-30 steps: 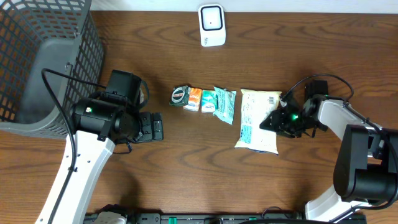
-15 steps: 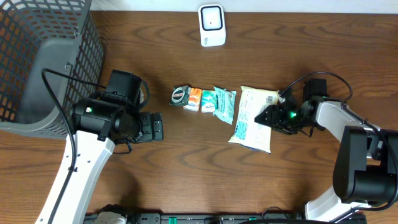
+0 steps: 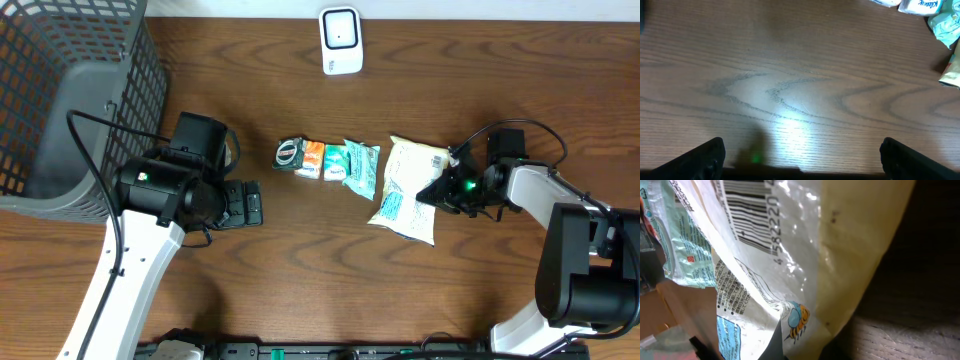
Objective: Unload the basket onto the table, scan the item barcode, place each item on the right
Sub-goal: 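Lift the packet and swing it left toward the scanner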
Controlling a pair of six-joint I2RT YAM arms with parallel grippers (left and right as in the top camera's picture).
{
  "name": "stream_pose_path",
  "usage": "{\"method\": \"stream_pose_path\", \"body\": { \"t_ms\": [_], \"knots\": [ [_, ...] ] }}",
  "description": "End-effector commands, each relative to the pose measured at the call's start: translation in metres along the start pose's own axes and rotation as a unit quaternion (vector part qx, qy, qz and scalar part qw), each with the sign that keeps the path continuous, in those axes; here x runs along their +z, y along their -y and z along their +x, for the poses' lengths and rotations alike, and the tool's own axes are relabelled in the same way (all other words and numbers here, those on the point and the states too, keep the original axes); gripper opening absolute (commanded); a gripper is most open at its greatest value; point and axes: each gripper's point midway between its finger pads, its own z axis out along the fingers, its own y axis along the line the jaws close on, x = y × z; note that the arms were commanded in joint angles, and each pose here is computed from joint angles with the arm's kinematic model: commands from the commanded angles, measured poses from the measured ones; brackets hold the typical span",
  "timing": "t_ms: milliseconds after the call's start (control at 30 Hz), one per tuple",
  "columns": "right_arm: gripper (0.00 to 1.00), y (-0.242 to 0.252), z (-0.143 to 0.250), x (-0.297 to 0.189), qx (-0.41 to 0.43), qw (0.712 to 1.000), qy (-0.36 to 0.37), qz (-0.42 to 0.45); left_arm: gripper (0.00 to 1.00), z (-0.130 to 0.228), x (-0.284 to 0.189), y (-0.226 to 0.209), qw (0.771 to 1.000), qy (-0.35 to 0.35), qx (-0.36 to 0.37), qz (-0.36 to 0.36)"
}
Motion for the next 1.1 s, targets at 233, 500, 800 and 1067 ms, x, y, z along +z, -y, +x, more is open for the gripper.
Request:
{"method": "stream_pose_path", "body": {
  "t_ms": [233,500,800,1067],
  "knots": [
    [0.01,-0.038,-0.014,-0.033,-0.091,0.994,0.057,-0.007,0.98,0.002,0.002,0.000,1.000,-0.006,-0.006,0.002],
    [0.01,-0.127,0.000,-0.076,-0.243,0.955,0.106,-0.133,0.98,0.002,0.002,0.000,1.000,-0.006,-0.007,0.002],
    [0.01,-0.184,0.009,-0.090,-0.278,0.928,0.116,-0.220,0.98,0.002,0.002,0.000,1.000,-0.006,-0.006,0.002],
    [0.01,-0.224,0.027,-0.067,-0.339,0.912,0.106,-0.203,0.98,0.002,0.002,0.000,1.000,-0.006,-0.007,0.002]
  ]
}}
